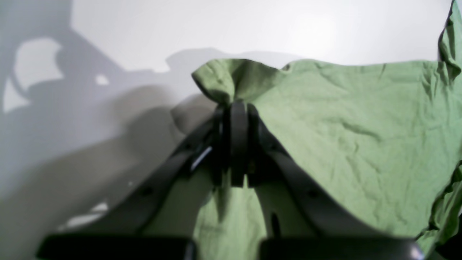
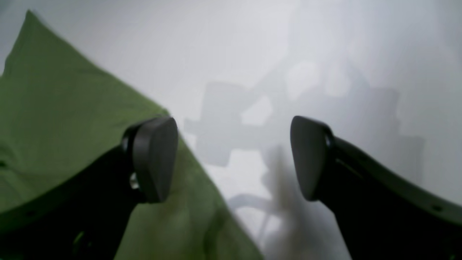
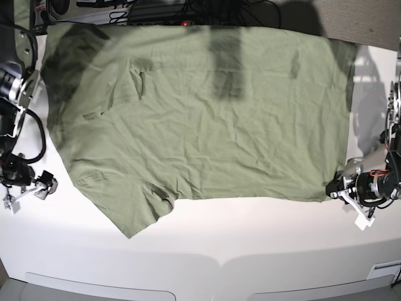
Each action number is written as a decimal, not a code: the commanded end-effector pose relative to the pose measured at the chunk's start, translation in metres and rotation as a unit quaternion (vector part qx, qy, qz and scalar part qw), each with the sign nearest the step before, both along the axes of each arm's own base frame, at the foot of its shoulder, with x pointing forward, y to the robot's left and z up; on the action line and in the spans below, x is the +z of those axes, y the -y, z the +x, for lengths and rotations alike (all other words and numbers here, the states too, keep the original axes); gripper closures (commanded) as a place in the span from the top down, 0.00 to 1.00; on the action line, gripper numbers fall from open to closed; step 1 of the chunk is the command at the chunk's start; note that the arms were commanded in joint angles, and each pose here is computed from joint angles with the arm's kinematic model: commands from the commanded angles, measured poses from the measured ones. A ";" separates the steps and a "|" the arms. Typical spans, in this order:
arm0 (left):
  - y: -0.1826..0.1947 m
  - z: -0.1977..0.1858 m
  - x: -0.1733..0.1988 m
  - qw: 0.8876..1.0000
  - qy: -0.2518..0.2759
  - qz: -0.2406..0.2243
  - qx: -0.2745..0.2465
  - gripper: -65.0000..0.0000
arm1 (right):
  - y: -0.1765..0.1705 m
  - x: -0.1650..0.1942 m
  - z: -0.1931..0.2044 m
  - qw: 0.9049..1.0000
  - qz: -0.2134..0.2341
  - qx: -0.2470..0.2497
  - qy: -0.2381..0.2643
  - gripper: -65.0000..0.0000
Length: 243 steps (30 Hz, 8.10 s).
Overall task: Fold the T-shirt properly
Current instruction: 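Move the right gripper along the shirt side to the other hem corner, then lower the right gripper and pinch the hem corner, then lift the hem with both grippers and carry it over onto the collar edge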
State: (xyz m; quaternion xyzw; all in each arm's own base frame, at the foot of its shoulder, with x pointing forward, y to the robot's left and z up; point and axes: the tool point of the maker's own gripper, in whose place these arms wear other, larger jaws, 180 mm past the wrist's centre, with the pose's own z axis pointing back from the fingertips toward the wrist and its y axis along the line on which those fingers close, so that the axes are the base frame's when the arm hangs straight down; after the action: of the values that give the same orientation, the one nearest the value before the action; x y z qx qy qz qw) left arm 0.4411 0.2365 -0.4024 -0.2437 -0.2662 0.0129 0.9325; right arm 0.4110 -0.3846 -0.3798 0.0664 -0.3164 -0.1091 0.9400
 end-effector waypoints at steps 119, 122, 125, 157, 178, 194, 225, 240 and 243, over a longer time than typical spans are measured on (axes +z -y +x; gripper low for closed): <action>-0.010 0.034 0.041 0.998 0.066 -0.003 0.016 0.00 | -0.050 0.022 0.017 0.994 0.012 0.106 0.020 0.00; -0.008 0.030 0.037 0.998 0.066 -0.001 0.010 0.00 | -0.050 0.027 0.019 0.994 0.007 0.110 0.025 0.00; -0.002 0.026 0.034 0.997 0.073 0.005 -0.007 0.00 | -0.052 0.029 0.019 0.993 0.004 0.113 0.030 0.00; 0.013 -0.059 0.086 0.979 0.162 0.020 -0.119 0.00 | -0.081 0.059 -0.052 0.976 -0.062 0.193 0.081 0.00; 0.022 -0.128 0.068 0.975 0.119 0.063 -0.178 0.00 | -0.062 0.085 -0.109 0.978 -0.070 0.163 0.109 0.00; 0.041 -0.143 0.089 0.965 0.117 0.103 -0.213 0.00 | -0.076 0.100 -0.124 0.976 -0.049 0.187 0.100 0.00; 0.013 -0.245 0.081 0.971 0.059 0.135 -0.188 0.00 | -0.084 0.085 -0.210 0.975 -0.049 0.219 0.004 0.00; 0.026 -0.248 0.071 0.978 0.068 0.113 -0.161 0.00 | -0.089 0.056 -0.256 0.972 -0.020 0.219 -0.082 0.00; 0.016 -0.248 0.066 0.974 0.059 0.148 -0.161 0.00 | -0.089 0.055 -0.257 0.971 -0.020 0.220 -0.087 0.15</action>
State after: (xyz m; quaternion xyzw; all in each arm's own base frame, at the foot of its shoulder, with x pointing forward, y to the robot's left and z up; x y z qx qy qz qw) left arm 0.1879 0.2193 -0.3453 -0.1463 -0.2636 -0.1852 0.9353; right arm 0.1486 -0.2953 -0.3338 0.1083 -0.2020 0.0906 0.9692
